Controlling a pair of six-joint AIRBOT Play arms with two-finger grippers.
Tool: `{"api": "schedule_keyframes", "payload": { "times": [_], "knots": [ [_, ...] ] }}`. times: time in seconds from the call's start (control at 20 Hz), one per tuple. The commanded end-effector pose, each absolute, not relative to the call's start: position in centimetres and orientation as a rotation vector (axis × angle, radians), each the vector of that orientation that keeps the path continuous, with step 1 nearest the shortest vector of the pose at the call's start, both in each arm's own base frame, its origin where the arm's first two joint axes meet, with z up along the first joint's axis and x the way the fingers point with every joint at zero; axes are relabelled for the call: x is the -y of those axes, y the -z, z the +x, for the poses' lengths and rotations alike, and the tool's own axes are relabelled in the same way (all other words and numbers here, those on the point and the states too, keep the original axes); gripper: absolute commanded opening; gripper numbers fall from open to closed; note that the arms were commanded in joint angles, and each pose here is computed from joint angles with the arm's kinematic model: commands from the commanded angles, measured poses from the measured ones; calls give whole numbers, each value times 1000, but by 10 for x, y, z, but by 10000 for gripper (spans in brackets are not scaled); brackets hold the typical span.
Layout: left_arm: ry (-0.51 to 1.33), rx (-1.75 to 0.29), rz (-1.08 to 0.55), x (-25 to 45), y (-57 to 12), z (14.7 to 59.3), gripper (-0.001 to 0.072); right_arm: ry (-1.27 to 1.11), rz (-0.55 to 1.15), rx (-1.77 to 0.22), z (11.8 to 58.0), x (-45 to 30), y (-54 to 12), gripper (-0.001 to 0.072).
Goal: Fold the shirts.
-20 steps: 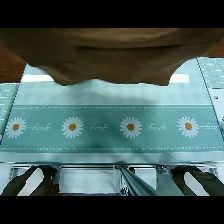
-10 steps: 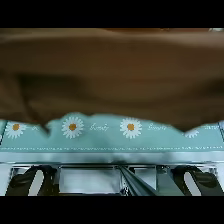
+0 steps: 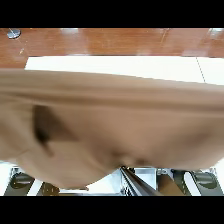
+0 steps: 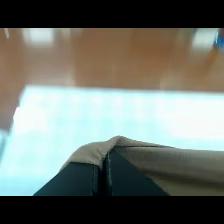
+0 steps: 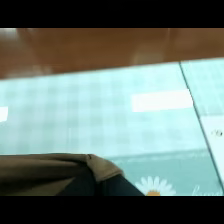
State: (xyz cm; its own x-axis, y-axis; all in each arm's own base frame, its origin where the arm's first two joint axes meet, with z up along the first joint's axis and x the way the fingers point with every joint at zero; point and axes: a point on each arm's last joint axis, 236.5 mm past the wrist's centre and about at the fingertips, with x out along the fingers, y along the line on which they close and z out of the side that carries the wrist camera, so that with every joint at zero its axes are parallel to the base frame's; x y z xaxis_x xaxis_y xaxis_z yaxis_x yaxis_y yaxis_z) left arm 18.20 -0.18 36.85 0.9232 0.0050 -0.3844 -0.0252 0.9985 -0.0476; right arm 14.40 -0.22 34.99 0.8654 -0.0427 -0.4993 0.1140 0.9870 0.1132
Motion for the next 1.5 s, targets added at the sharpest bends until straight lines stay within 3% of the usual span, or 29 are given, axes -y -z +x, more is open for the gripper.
{"api": "schedule_keyframes", "payload": {
  "times": [0.0,0.35,0.5,0.75,0.95,1.2,1.45],
  "knots": [
    [58,-618,-113,18,-291,233,27,15,145,-681,200,-6,-289,33],
    [41,-734,-222,11,-177,398,27,-126,217,-880,385,-16,-166,33],
    [43,-734,-316,14,-133,464,27,-139,323,-961,454,-20,-105,33],
    [43,-720,-431,16,-92,544,27,-184,517,-977,545,-35,-63,33],
    [32,-795,-449,16,-46,563,28,-179,569,-1012,574,-35,-22,33],
    [43,-1009,-477,28,23,542,28,-177,618,-1054,577,-44,5,33],
    [17,-1084,-597,33,21,529,29,-212,646,-1131,559,-48,6,33]
  ]
}}
